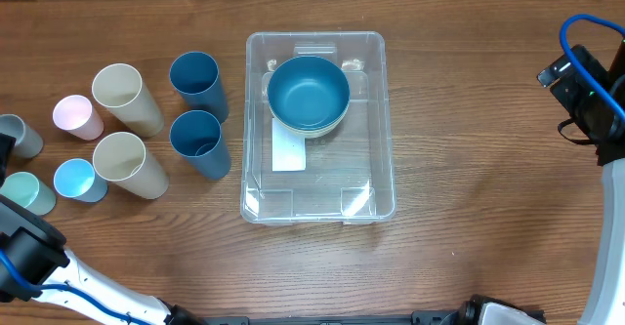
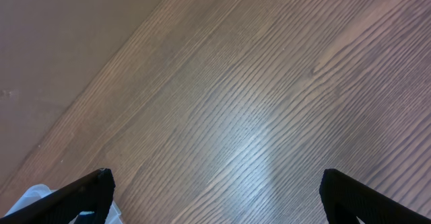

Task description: Pack container

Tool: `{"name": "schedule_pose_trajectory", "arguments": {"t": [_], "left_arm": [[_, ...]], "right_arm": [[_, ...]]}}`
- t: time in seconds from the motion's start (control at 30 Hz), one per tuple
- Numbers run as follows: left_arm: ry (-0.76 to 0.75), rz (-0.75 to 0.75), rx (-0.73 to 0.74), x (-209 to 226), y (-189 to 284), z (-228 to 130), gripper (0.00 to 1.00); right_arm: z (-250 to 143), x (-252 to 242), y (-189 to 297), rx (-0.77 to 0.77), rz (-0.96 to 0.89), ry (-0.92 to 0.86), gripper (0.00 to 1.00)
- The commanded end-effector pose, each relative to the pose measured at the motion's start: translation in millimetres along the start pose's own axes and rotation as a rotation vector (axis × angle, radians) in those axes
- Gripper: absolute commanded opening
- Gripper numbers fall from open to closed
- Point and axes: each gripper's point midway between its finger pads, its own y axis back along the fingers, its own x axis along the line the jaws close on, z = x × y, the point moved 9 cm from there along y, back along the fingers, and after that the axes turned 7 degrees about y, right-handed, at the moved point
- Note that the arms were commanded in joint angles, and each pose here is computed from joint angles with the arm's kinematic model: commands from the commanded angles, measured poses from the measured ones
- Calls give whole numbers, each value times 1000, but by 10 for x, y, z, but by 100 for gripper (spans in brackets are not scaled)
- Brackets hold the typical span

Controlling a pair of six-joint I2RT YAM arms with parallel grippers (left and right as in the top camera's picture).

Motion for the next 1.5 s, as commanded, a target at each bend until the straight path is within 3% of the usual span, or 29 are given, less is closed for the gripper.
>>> {"name": "schedule_pose_trajectory", "arguments": {"t": [0.0, 0.13, 0.23, 0.37, 0.53, 0.73, 0.9, 0.97, 1.1, 1.23, 1.33, 1.47], "left_arm": [[58, -71, 28, -83, -4, 23, 27], [59, -183, 29, -306, 209, 228, 4], [42, -196, 13, -446, 438, 389, 4], [-16, -365, 37, -847, 1075, 624, 4], [-129, -612, 142, -1462, 1982, 465, 4], [-546, -787, 177, -2190, 3262, -586, 4], [-883, -737, 88, -2487, 4104, -1840, 4], [-1050, -681, 89, -2557, 4289, -2539, 5], [-1277, -500, 94, -2650, 4116, -3508, 5], [-1406, -320, 285, -2778, 3310, -4554, 4], [-1466, -245, 410, -2759, 2789, -5118, 4], [-1551, -175, 467, -2607, 2517, -5612, 4]], "right_arm": [[31, 1, 37, -20, -2, -7, 100], [31, 1, 37, -20, -2, -7, 100], [31, 0, 37, -20, -2, -7, 100], [31, 0, 37, -20, -2, -7, 100], [31, 0, 37, -20, -2, -7, 100], [31, 1, 37, -20, -3, -7, 100], [31, 1, 37, -20, -2, -7, 100], [31, 1, 37, -20, -2, -7, 100], [31, 0, 37, -20, -2, -7, 100], [31, 0, 37, -20, -2, -7, 100], [31, 1, 37, -20, -2, -7, 100], [31, 1, 37, -20, -2, -7, 100]]}}
